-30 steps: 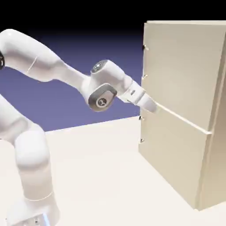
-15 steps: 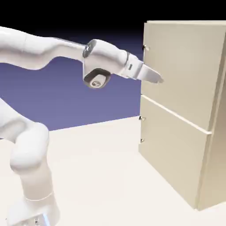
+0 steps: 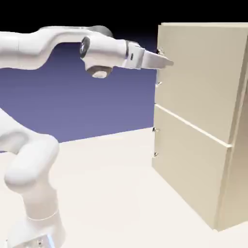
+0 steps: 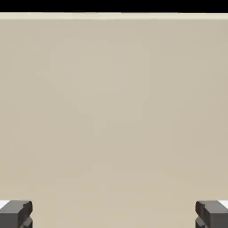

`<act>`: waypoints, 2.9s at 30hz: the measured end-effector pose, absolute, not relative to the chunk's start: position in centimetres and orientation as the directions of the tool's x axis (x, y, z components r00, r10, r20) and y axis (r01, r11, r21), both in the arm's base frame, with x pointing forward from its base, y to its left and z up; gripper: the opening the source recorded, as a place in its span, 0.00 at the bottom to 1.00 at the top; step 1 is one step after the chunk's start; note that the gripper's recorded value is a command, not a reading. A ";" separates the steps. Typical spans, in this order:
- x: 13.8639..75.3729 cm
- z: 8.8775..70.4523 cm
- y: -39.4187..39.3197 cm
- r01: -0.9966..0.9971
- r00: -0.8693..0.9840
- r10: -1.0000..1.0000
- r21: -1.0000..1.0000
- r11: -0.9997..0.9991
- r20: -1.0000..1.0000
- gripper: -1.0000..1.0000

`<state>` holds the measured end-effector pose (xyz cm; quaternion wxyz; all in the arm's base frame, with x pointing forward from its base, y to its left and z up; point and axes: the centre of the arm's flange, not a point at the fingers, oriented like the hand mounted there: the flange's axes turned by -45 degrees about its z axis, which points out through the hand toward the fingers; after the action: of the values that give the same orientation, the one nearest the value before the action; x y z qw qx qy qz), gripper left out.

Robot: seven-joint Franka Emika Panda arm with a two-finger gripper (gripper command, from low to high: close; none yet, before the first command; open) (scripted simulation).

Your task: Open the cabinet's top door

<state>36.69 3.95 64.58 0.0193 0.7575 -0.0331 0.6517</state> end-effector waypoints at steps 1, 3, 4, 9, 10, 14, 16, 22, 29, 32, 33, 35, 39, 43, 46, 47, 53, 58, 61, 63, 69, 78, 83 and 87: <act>36.7 64.7 4.4 -0.076 0.136 -0.024 -0.014 -0.997 0.990 0.50; 36.6 64.8 5.3 -0.077 0.113 -0.022 -0.013 -0.997 0.993 0.50; 36.6 64.8 5.8 -0.077 0.103 -0.021 -0.013 -0.997 0.995 0.50; 36.8 64.5 8.4 -0.076 0.055 -0.015 -0.010 -0.997 0.998 0.50; 36.9 64.4 8.9 -0.076 0.047 -0.013 -0.010 -0.997 0.999 0.50; 37.3 63.5 11.3 -0.072 0.020 -0.009 -0.007 -0.997 1.000 0.50; 37.6 63.0 12.5 -0.070 0.010 -0.007 -0.006 -0.998 1.000 0.50; 38.8 60.6 16.3 -0.061 -0.008 -0.002 -0.002 -0.998 1.000 0.50; 40.6 56.8 21.1 -0.045 -0.005 0.000 0.000 -0.999 1.000 0.50; 41.1 55.6 22.3 -0.040 0.000 0.000 0.000 -0.999 1.000 0.50; 42.2 55.6 22.3 -0.040 0.000 0.001 0.001 -0.999 1.000 0.50; 44.2 55.6 22.3 -0.040 0.000 0.002 0.002 -0.999 1.000 0.50; 46.1 55.6 22.1 -0.040 0.000 0.000 0.000 -0.999 1.000 0.00; 43.5 55.6 21.2 0.022 -0.001 0.000 0.000 -1.000 1.000 0.00; 41.7 55.6 20.5 0.065 -0.001 0.000 0.000 -0.998 1.000 0.00; 41.1 55.6 20.3 0.079 -0.001 0.000 0.000 -0.997 1.000 0.00; 38.0 55.6 18.8 0.155 -0.001 0.000 0.000 -0.988 1.000 0.00; 35.2 55.6 17.2 0.225 -0.001 0.000 0.000 -0.974 1.000 0.00; 33.5 55.6 16.1 0.267 -0.001 0.000 0.001 -0.964 1.000 0.00; 32.4 55.6 15.3 0.296 -0.001 0.000 0.000 -0.955 1.000 0.00; 29.2 55.6 12.7 0.382 -0.001 0.000 0.000 -0.924 1.000 0.00; 24.9 55.6 8.4 0.503 -0.001 0.000 0.000 -0.864 1.000 0.00; 23.2 55.6 6.3 0.555 0.000 0.000 0.000 -0.832 1.000 0.00; 22.3 55.6 5.1 0.582 -0.001 -0.001 0.000 -0.813 1.000 0.00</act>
<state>22.32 5.08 55.59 -0.2162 0.6729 0.2160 0.6736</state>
